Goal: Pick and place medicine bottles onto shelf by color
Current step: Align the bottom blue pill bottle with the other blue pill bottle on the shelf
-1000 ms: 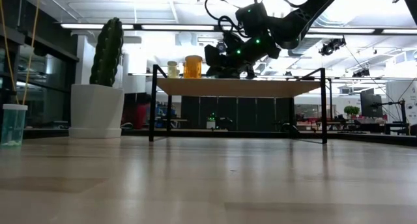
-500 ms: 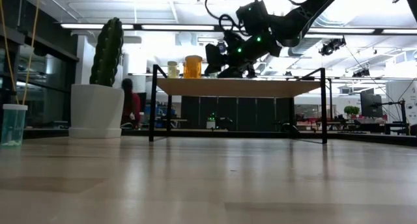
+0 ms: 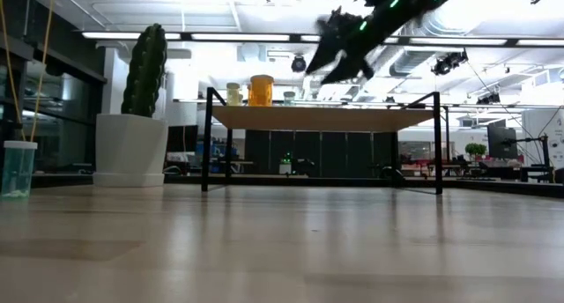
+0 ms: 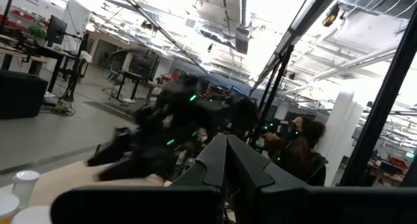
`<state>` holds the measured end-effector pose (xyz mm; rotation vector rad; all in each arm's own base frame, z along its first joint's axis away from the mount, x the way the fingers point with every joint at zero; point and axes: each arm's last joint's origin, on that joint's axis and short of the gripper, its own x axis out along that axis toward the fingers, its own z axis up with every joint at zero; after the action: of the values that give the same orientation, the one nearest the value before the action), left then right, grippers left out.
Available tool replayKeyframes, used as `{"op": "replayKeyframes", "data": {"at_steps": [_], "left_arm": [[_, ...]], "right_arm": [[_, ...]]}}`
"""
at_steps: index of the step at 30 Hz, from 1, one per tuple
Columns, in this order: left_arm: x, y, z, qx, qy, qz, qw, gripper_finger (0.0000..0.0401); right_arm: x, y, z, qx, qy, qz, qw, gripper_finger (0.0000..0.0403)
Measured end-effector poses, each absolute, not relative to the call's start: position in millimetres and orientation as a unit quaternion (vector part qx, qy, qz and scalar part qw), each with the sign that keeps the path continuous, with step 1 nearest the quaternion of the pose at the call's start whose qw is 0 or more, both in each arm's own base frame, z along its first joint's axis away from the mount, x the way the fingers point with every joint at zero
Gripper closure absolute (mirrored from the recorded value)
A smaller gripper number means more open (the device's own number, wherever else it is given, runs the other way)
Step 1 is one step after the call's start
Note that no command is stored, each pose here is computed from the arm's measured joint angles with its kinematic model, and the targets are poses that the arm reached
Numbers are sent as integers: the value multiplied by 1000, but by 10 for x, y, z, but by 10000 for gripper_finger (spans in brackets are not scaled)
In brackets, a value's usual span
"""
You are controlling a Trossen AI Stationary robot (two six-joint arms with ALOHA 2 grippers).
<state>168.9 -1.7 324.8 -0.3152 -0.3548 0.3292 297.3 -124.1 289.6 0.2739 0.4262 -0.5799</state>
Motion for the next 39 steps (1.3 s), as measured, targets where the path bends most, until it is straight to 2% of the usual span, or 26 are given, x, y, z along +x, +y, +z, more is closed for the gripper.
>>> {"op": "replayKeyframes", "data": {"at_steps": [3,5,7,10,13,16,20,22,28,34,39], "left_arm": [[1689,-16,3248,-156,-175,164,958,401],[1688,-15,3247,-156,-175,168,958,400],[1688,-13,3245,-156,-174,170,957,401],[1689,-13,3244,-156,-174,171,957,400],[1689,-13,3244,-156,-174,171,957,401],[1689,-13,3244,-156,-174,171,957,401],[1689,-13,3244,-156,-174,171,957,401],[1689,-13,3244,-156,-174,171,957,400],[1688,-13,3244,-156,-174,172,957,400],[1689,-12,3244,-156,-174,172,957,400],[1688,-13,3245,-156,-174,172,957,400]], "right_arm": [[2739,-1017,3121,198,221,-171,939,137],[2583,-805,3236,262,240,-89,931,137],[2416,-554,3315,325,275,-26,904,137],[2160,-129,3351,387,354,16,851,137],[1890,271,3294,438,454,-15,776,137],[1635,610,3193,468,538,-105,693,137],[1370,995,3082,503,604,-223,576,137],[1279,1160,3035,507,618,-267,538,137],[1211,1535,2706,476,642,-334,500,137],[1275,1645,2184,521,631,-303,489,137],[1249,1598,1993,527,627,-322,475,137]]}}
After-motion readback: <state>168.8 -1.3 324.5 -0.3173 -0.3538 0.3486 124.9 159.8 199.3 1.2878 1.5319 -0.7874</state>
